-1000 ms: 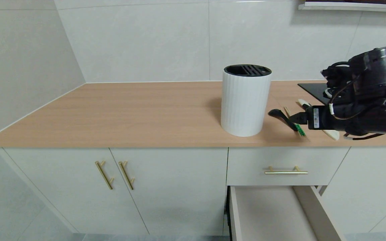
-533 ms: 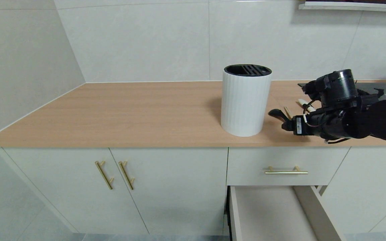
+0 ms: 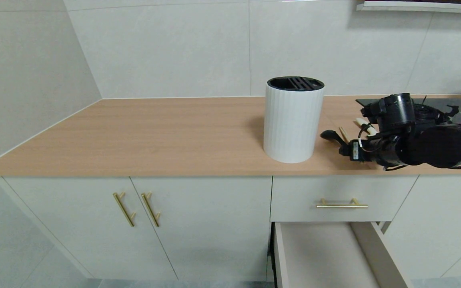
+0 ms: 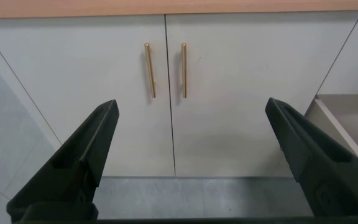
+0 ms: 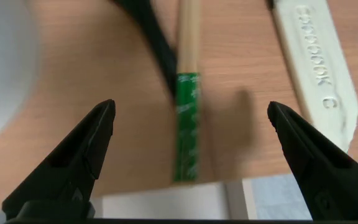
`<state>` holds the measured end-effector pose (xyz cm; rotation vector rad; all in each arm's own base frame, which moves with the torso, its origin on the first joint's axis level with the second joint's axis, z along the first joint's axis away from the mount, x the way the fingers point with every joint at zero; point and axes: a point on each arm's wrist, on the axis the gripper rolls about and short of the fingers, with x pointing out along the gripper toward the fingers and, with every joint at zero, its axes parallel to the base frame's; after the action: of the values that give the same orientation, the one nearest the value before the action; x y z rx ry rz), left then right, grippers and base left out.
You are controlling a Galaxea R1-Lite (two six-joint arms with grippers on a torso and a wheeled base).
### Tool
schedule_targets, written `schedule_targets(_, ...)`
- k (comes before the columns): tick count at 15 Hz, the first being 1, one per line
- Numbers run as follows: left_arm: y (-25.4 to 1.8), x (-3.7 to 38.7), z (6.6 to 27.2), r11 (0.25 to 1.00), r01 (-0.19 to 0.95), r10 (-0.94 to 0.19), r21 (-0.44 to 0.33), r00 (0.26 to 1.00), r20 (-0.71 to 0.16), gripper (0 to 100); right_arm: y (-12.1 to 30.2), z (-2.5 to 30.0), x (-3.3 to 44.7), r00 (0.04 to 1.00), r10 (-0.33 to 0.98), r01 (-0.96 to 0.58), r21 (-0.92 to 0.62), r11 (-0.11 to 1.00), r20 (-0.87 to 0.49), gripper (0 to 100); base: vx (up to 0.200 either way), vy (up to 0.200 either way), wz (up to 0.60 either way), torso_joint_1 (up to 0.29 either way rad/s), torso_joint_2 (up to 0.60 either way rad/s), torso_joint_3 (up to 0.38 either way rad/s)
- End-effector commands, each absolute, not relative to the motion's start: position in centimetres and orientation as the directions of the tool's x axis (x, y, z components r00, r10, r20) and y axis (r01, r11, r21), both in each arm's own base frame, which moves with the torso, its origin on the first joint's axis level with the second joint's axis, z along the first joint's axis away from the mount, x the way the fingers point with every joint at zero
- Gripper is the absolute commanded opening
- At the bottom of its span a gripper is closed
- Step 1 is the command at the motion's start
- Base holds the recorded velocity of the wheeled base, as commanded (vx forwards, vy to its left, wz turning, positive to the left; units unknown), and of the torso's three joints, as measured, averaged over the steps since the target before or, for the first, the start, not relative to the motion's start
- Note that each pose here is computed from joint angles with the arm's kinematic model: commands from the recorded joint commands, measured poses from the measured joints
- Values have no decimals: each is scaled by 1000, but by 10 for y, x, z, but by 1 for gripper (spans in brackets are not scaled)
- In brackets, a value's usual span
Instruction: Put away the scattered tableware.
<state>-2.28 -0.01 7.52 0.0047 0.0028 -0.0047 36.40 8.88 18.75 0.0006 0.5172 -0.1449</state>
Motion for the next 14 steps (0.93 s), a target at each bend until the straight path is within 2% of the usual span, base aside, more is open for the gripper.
schedule_targets(1, 0, -23, 75, 1000, 5, -5, 5, 1000, -5, 100, 89, 180, 368, 850, -142, 140, -43, 989, -508, 100, 0, 0, 0, 0, 0, 0)
schedule_targets(5, 0, -23, 75, 1000, 5, -5, 5, 1000, -5, 100, 88, 179, 371, 848, -147, 144, -44, 989, -510, 100, 0, 0, 0, 0, 0, 0)
schedule_targets(6, 0, -23, 75, 1000, 5, -5, 5, 1000, -5, 100, 88, 178, 371, 846, -147, 143, -47, 989, -512, 0, 0, 0, 0, 0, 0, 0)
schedule_targets(14, 0, -23, 75, 1000, 5, -5, 5, 1000, -5, 100, 87, 184, 368, 852, -147, 145, -43, 988, -502, 0, 0, 0, 0, 0, 0, 0)
